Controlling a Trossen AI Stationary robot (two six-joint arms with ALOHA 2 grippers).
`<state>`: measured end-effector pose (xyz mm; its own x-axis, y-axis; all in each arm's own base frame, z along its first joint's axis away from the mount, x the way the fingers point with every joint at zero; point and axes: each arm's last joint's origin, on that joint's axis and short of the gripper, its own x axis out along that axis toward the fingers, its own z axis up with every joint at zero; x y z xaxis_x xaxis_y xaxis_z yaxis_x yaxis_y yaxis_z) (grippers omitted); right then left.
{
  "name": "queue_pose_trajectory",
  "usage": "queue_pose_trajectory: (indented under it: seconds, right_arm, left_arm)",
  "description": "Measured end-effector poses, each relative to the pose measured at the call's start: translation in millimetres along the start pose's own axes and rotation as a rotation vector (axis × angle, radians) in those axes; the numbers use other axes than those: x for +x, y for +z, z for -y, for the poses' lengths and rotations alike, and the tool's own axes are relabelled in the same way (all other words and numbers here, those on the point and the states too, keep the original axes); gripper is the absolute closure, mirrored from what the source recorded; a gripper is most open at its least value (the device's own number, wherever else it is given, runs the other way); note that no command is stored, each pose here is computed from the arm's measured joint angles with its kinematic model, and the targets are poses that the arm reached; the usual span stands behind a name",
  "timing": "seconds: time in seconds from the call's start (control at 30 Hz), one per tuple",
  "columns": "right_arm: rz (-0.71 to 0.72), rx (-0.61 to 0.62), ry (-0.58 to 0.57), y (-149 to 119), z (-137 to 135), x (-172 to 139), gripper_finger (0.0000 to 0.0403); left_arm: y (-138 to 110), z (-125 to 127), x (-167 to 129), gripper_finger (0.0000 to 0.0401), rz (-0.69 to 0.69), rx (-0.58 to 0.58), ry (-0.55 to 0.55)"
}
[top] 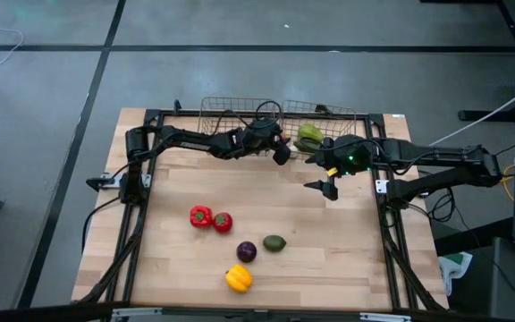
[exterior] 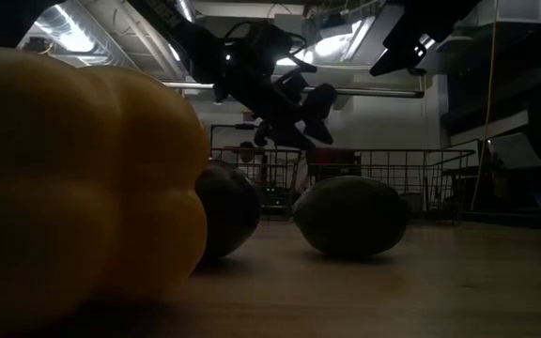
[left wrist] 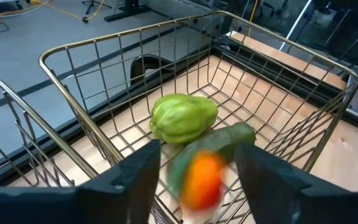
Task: Sort produce into baskets
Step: Put the orange tomato into the right gold wire basket, then put the red bell pepper into the right gold wire basket
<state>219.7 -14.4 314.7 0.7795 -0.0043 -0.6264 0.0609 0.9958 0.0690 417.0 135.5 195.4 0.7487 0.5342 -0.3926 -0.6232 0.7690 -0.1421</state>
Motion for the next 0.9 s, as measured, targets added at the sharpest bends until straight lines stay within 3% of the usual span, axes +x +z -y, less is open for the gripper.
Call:
queue_pose_trajectory:
  seconds: [0.17,0.37,0.57,0.9]
  right_arm:
    - [0.000,0.000,0.000,0.0,0.0,0.0,0.0029]
    - [0.000,0.000,0.000,-0.1,0.0,0.0,0.0029]
    - [-0.004,0.000,0.000,-0.4,0.0,0.1,0.0029]
    - [-0.038,0.002,-0.001,-0.9,0.6,11.4,0.0029]
  left_arm:
    - [-0.2,0.8,-0.2,0.0168,-0.003,-0.001,-0.010]
    - [2.5,1.0,-2.4,0.0171,0.000,0.013,-0.015]
    - [20.9,2.3,-20.6,0.0171,-0.002,0.081,-0.070]
    - [40.9,2.1,-94.3,0.0176,-0.309,0.161,-0.216]
